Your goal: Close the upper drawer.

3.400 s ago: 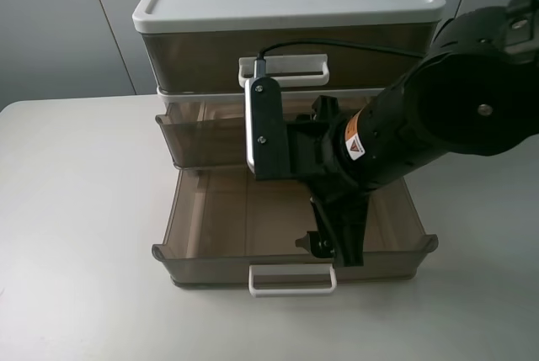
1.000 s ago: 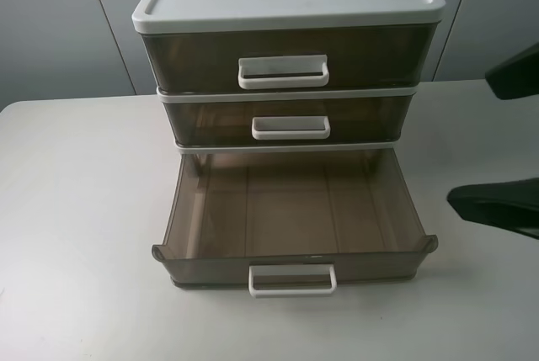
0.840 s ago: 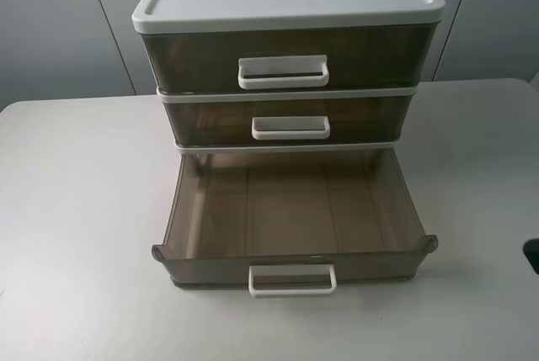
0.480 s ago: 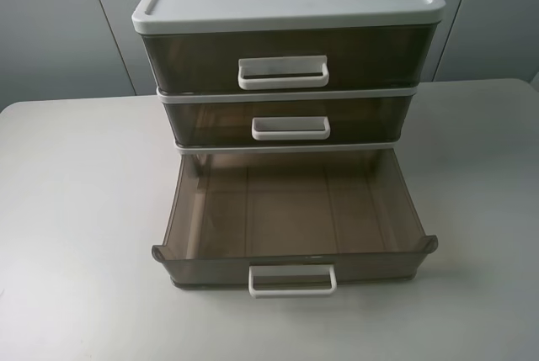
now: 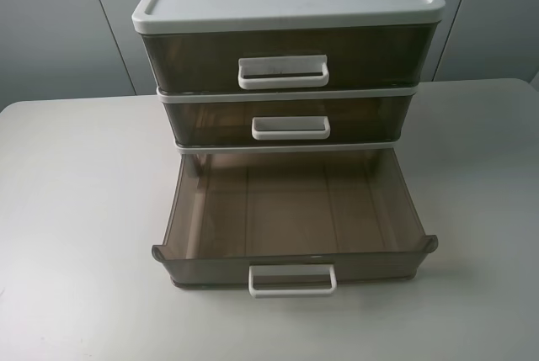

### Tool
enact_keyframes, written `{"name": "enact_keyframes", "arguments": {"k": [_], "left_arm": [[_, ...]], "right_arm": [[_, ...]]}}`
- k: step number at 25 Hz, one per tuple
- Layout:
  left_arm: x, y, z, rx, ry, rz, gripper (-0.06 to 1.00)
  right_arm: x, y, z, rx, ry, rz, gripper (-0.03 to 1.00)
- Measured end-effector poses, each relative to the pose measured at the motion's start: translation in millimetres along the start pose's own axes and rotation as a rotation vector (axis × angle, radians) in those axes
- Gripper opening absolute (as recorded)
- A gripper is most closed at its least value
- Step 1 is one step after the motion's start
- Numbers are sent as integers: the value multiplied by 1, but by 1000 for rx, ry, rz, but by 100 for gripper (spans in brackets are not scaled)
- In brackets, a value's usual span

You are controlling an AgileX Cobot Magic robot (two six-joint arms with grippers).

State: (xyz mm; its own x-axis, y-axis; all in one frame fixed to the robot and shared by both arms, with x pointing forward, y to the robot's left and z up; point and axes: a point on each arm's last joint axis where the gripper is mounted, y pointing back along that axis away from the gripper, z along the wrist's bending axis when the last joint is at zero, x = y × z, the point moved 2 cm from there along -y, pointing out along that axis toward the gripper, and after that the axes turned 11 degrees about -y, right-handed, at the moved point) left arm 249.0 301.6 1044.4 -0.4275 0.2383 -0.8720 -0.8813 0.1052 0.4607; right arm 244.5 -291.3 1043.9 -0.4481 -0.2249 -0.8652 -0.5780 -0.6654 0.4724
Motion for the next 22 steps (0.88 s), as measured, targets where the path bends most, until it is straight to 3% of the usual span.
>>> {"name": "enact_keyframes", "arguments": {"k": [3, 6, 15, 18, 22], "left_arm": [[0, 0, 0, 0, 0, 0, 74], [0, 0, 0, 0, 0, 0, 74], [0, 0, 0, 0, 0, 0, 74], [0, 0, 0, 0, 0, 0, 74], [0, 0, 0, 0, 0, 0, 74]], "right_arm": [[0, 0, -1, 32, -12, -6, 70], [0, 0, -2, 130, -65, -26, 70], [0, 2, -7, 601, -322, -117, 70], [0, 3, -8, 690, -369, -134, 70], [0, 3, -8, 717, -384, -139, 70]]}}
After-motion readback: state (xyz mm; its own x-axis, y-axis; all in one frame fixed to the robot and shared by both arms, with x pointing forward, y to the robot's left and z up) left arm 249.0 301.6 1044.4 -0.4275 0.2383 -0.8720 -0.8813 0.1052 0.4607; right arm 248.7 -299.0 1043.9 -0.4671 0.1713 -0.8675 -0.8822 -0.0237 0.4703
